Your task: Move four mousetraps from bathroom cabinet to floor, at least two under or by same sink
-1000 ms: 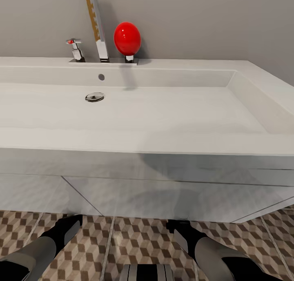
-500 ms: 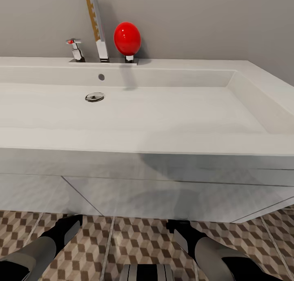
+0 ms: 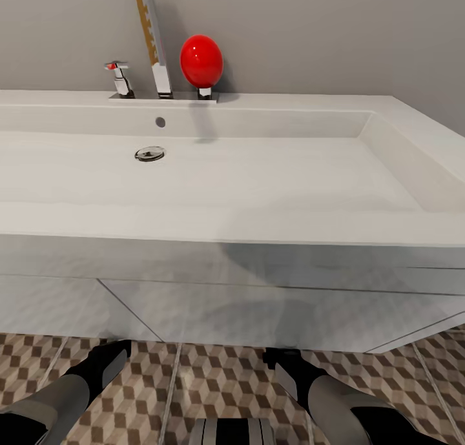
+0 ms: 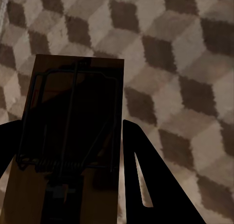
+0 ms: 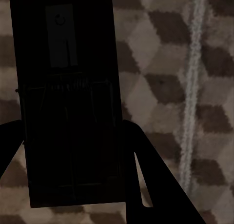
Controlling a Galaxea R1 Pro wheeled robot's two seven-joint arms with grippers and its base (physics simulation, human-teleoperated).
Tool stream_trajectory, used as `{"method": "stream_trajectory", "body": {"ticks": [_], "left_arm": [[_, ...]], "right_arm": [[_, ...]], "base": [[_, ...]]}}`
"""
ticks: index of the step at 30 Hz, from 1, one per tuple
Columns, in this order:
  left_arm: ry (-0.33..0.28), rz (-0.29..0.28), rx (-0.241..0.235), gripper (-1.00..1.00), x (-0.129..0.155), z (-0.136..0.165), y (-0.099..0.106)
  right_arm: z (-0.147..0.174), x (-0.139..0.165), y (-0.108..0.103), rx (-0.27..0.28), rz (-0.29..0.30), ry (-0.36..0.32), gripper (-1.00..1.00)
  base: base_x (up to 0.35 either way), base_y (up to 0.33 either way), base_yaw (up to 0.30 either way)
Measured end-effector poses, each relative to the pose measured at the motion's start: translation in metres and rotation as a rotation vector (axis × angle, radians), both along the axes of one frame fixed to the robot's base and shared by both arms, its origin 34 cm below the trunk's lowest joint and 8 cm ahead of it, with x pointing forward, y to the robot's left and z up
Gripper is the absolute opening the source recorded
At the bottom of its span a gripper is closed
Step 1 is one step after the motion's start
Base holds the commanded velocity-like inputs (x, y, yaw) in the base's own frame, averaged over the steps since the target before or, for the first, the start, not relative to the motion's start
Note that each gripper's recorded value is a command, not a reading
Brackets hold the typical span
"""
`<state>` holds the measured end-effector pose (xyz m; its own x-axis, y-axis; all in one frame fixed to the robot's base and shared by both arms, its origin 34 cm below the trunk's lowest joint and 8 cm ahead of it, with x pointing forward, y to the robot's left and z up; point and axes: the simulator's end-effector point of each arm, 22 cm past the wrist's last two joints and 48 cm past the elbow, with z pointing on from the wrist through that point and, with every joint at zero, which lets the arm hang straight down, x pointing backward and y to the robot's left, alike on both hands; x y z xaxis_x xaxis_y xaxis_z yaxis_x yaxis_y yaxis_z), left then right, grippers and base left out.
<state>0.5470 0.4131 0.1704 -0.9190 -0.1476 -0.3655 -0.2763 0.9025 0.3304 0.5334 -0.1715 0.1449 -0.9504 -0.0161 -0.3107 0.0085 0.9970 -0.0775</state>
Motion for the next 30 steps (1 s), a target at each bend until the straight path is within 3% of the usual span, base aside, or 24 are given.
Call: {"method": "stream_trajectory", "body": {"ticks": [30], "left_arm": [[0.0,0.0,0.0,-1.0,0.0,-0.0001,-0.0002]], "right_arm": [[-0.003,-0.0092,0.002,0.019,-0.035,0.045,-1.0]], "base": [[0.0,0.0,0.0]]}}
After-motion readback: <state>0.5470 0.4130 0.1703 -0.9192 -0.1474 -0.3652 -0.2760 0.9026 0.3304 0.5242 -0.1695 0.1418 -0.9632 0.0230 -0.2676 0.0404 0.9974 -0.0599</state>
